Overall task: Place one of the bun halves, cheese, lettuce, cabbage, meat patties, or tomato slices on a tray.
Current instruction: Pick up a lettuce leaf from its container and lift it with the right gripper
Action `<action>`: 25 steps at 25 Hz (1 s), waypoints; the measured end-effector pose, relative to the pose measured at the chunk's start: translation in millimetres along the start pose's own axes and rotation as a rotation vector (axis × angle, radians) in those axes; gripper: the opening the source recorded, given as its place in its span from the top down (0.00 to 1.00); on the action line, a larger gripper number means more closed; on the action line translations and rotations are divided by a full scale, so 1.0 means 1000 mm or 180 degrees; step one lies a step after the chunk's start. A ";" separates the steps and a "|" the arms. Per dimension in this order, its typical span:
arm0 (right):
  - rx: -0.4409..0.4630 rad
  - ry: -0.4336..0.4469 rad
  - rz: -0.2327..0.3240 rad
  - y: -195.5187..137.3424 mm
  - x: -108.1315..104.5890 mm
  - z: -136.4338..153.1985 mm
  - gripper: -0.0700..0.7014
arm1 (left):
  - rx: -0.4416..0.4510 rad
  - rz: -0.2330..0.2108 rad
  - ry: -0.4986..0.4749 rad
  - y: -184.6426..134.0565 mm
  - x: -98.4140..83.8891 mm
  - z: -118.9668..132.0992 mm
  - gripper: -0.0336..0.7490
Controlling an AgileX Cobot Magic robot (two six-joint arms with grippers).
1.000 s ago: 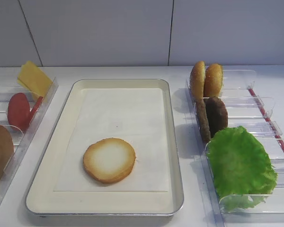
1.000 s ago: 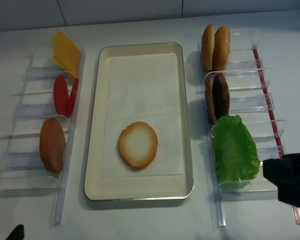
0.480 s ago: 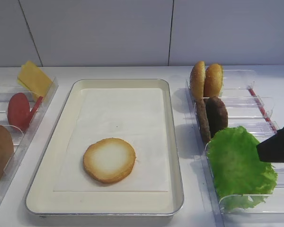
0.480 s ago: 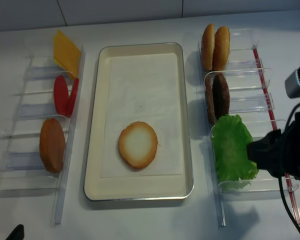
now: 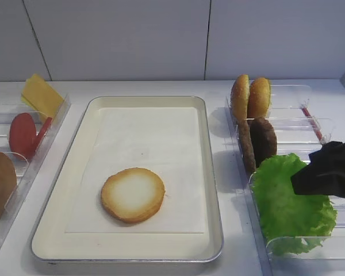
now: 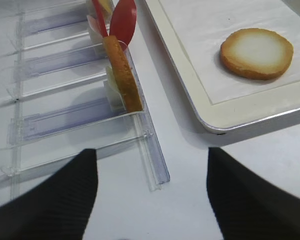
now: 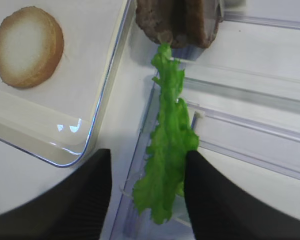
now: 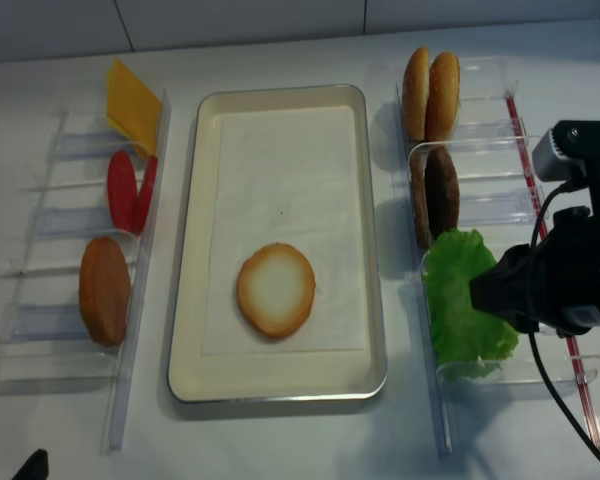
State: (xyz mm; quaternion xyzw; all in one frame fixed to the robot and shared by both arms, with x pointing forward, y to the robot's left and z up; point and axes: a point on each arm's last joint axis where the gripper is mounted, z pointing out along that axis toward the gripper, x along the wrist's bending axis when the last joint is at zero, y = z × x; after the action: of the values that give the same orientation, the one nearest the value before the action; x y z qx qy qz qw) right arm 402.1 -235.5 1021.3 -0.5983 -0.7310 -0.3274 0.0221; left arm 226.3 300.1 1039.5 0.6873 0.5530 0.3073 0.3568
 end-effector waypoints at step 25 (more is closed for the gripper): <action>0.0015 -0.0021 0.0066 0.008 -0.008 0.016 0.84 | 0.0000 0.0000 0.0000 0.000 0.000 0.000 0.35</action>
State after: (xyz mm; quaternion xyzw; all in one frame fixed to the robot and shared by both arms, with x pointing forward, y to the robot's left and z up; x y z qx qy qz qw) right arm 417.4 -234.1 1009.4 -0.6069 -0.7256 -0.3234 0.0245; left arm 226.3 300.1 1039.5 0.6873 0.5530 0.3073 0.3568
